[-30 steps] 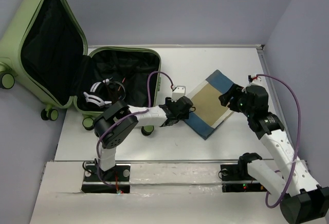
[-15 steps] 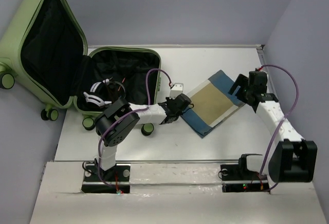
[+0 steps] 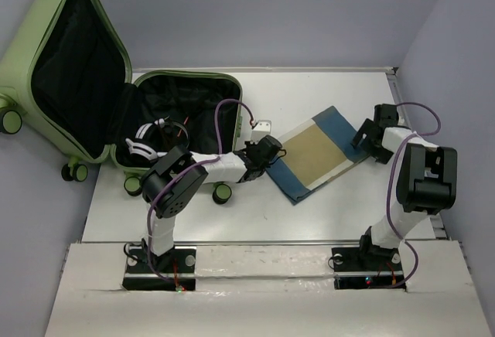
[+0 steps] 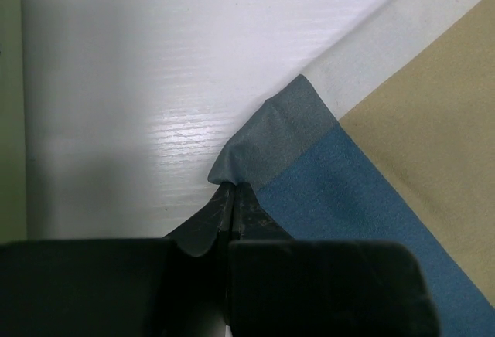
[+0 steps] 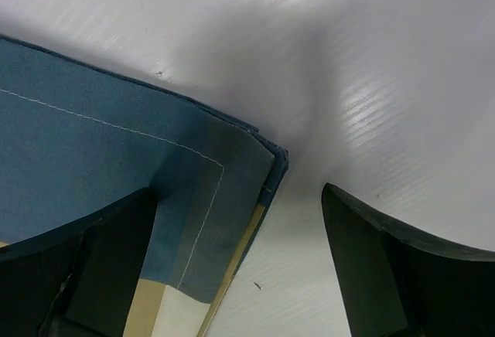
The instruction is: Pack the luggage
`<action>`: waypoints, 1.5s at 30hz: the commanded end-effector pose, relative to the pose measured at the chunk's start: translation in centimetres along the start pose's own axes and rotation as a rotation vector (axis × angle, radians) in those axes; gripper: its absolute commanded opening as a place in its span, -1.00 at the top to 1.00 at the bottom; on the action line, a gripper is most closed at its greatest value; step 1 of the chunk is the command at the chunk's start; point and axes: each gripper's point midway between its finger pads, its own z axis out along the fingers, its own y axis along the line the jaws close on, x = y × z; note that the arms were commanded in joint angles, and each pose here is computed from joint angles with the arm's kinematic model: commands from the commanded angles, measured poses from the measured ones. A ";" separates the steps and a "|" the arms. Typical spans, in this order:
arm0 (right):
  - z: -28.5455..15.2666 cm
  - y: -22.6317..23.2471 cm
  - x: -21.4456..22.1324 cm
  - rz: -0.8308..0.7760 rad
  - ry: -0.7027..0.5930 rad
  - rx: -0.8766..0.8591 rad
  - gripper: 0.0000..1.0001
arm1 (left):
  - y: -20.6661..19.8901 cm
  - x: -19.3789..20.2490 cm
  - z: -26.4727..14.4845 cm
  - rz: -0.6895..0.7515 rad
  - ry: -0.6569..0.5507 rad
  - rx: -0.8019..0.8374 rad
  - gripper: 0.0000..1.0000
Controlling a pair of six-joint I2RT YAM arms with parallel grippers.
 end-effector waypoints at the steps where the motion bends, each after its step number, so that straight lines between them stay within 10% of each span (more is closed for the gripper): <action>1: 0.5 1.5 -1.8 0.016 -0.024 -0.052 -0.83 | -0.5 -3.9 -1.3 -0.066 -0.104 0.047 0.88; 4: 1.9 2.5 -0.3 0.021 0.055 -0.105 -0.73 | -0.9 -4.1 -1.5 -0.070 -0.106 0.069 0.89; 9: 2.7 5.2 2.0 0.053 0.159 -0.246 0.38 | -1.7 -4.9 -2.2 -0.078 -0.116 0.120 0.89; 14: 1.3 6.4 1.3 0.084 0.111 -0.334 0.86 | -2.9 -5.6 -2.6 -0.081 -0.126 0.163 0.88; 35: -20.3 8.8 -5.8 0.077 -0.344 -0.766 0.86 | -6.4 -23.6 -15.2 -0.181 -0.396 0.418 0.88; 45: -31.7 24.9 -5.7 -0.077 -0.322 -1.076 0.86 | 5.5 -35.4 -22.0 -0.307 -0.595 0.275 0.88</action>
